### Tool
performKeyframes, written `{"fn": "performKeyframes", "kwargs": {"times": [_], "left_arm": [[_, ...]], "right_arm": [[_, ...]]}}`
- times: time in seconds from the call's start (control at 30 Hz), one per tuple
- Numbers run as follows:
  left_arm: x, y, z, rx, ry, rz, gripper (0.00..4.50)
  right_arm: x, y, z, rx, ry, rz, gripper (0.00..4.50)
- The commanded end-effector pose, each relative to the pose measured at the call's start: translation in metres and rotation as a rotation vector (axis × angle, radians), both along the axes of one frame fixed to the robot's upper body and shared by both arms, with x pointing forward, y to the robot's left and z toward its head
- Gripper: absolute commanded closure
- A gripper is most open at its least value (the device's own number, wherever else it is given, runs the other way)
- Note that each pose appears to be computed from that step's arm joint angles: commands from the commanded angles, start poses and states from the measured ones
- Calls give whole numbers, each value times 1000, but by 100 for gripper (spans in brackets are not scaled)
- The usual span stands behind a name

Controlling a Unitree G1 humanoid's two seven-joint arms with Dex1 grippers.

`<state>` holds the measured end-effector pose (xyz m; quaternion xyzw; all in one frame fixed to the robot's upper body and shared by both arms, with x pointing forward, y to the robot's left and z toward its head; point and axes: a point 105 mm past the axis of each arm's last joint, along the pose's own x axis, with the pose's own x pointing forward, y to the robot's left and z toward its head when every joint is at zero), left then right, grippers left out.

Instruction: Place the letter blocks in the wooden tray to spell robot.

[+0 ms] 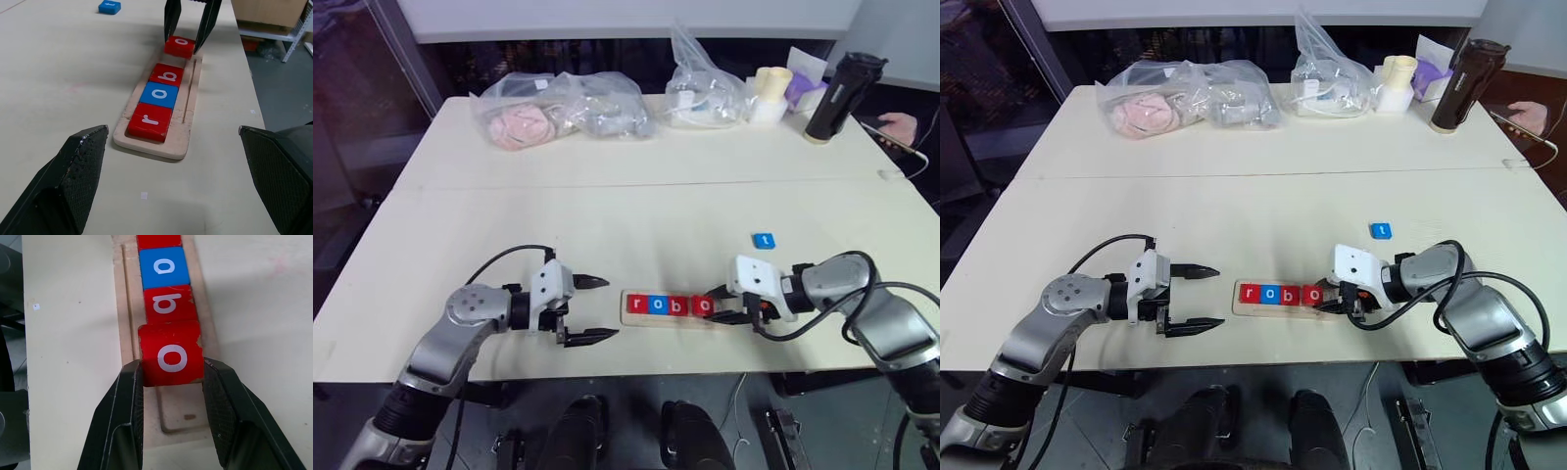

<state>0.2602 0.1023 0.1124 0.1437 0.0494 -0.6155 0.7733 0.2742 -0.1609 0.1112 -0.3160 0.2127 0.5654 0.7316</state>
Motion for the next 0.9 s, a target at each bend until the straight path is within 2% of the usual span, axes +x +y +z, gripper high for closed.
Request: {"fn": "performKeyframes", "kwargs": {"times": [0.03,0.5,0.57,0.63,0.7,0.73,0.9], "left_arm": [[-2,-1,9,-15,-31,-6,0],[-2,-3,9,-20,-31,-6,0],[-2,-3,9,-20,-31,-4,0],[-2,-3,9,-20,-30,-3,0],[-2,-3,8,-21,-29,-3,0],[-3,-3,8,-21,-28,-3,0],[-3,-3,8,-21,-28,-1,0]], "right_arm": [[3,5,10,0,-53,20,336],[4,5,8,-8,-59,18,336],[4,6,8,-7,-59,20,230],[5,6,9,-6,-63,20,147],[5,6,9,-6,-64,21,31],[5,6,9,-6,-65,21,3],[7,5,13,-8,-81,15,3]]}}
